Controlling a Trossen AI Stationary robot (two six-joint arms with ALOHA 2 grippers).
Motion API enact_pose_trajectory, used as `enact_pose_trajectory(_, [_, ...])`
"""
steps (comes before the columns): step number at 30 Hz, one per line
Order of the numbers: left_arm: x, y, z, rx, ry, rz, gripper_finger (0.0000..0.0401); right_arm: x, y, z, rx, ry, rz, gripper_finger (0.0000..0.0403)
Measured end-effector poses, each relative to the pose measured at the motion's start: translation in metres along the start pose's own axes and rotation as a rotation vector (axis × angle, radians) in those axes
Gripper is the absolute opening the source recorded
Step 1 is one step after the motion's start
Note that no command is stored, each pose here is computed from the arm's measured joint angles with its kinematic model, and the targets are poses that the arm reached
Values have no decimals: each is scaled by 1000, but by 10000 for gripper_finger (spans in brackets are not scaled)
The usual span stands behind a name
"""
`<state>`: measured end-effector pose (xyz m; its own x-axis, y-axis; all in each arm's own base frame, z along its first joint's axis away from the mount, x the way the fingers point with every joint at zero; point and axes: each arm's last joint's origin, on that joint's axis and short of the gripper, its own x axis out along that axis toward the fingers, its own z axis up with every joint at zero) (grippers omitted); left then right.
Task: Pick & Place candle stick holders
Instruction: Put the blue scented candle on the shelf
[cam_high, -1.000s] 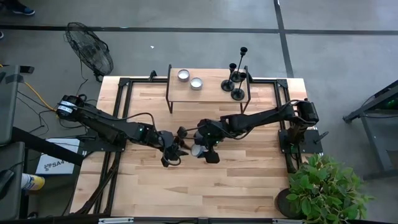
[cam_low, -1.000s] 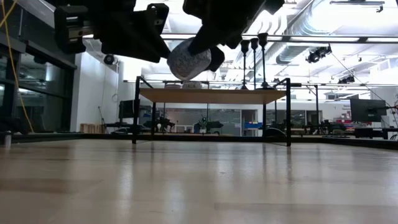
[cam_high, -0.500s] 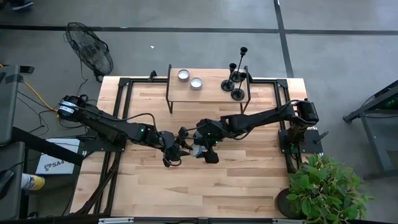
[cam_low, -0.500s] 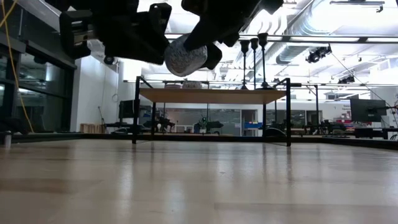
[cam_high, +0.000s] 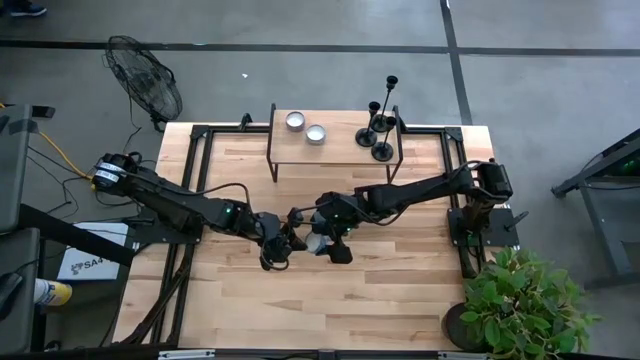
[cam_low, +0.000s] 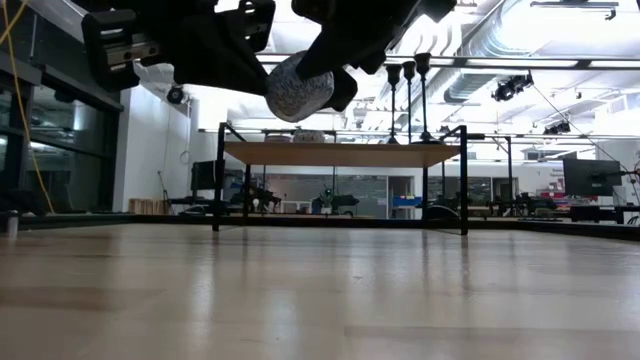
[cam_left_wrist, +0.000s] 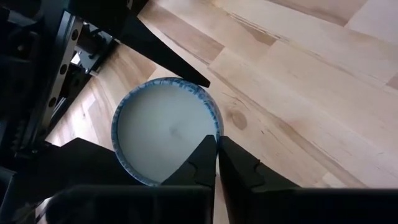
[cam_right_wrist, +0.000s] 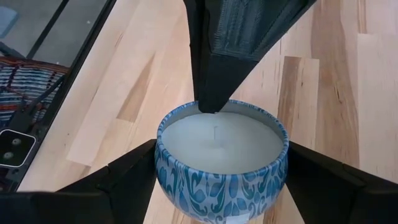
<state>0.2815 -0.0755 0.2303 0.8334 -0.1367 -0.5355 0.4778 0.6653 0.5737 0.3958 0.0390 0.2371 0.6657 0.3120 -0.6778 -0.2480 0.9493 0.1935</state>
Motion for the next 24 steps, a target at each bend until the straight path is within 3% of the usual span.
enact_pose_trajectory(24, [0, -1, 1, -14, -26, -27, 0, 0, 1, 0, -24, -3, 35, 310])
